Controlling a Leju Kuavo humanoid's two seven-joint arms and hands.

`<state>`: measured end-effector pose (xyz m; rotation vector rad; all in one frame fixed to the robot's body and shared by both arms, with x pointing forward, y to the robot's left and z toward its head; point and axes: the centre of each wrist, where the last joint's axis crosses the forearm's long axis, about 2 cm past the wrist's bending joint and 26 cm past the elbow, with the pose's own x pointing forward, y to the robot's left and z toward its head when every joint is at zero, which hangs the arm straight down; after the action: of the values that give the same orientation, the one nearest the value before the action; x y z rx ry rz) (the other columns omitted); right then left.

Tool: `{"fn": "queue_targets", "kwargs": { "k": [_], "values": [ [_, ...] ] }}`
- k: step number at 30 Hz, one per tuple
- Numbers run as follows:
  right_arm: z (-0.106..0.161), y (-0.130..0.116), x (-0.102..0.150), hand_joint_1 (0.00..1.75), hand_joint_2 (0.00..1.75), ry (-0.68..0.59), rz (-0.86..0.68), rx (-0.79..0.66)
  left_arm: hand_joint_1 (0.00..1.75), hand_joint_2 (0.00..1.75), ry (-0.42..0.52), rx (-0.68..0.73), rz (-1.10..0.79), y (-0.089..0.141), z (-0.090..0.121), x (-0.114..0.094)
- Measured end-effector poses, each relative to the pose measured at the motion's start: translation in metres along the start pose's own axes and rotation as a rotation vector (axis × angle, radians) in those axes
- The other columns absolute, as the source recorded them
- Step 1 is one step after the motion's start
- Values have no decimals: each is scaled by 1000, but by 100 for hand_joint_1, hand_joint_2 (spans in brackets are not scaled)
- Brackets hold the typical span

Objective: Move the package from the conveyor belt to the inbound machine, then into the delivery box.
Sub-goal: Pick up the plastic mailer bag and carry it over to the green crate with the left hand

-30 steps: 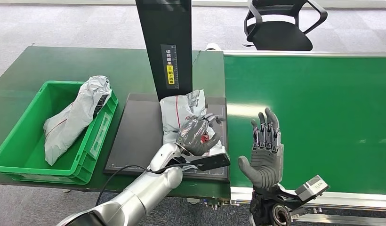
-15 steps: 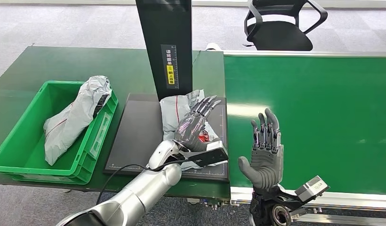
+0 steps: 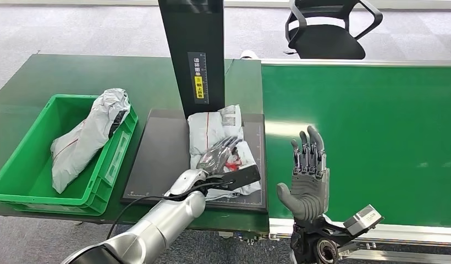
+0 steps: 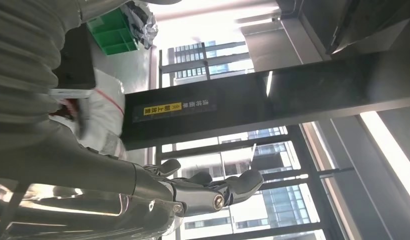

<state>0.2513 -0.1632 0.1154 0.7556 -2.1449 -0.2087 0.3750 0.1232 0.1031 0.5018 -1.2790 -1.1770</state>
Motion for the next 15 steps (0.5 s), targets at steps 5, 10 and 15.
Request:
{"fn": "queue_targets", "kwargs": {
  "k": [5,10,15],
  "values": [
    [-5,2,0,0,175,-4,-10,13,0,175,107,-91,-2,5,-2,-18],
    [-7,4,0,0,175,-7,-16,19,31,175,149,-126,-19,8,-3,-22],
    [-11,6,-1,0,175,-8,-17,18,152,175,156,-145,-34,10,-3,-25]
  ]
}}
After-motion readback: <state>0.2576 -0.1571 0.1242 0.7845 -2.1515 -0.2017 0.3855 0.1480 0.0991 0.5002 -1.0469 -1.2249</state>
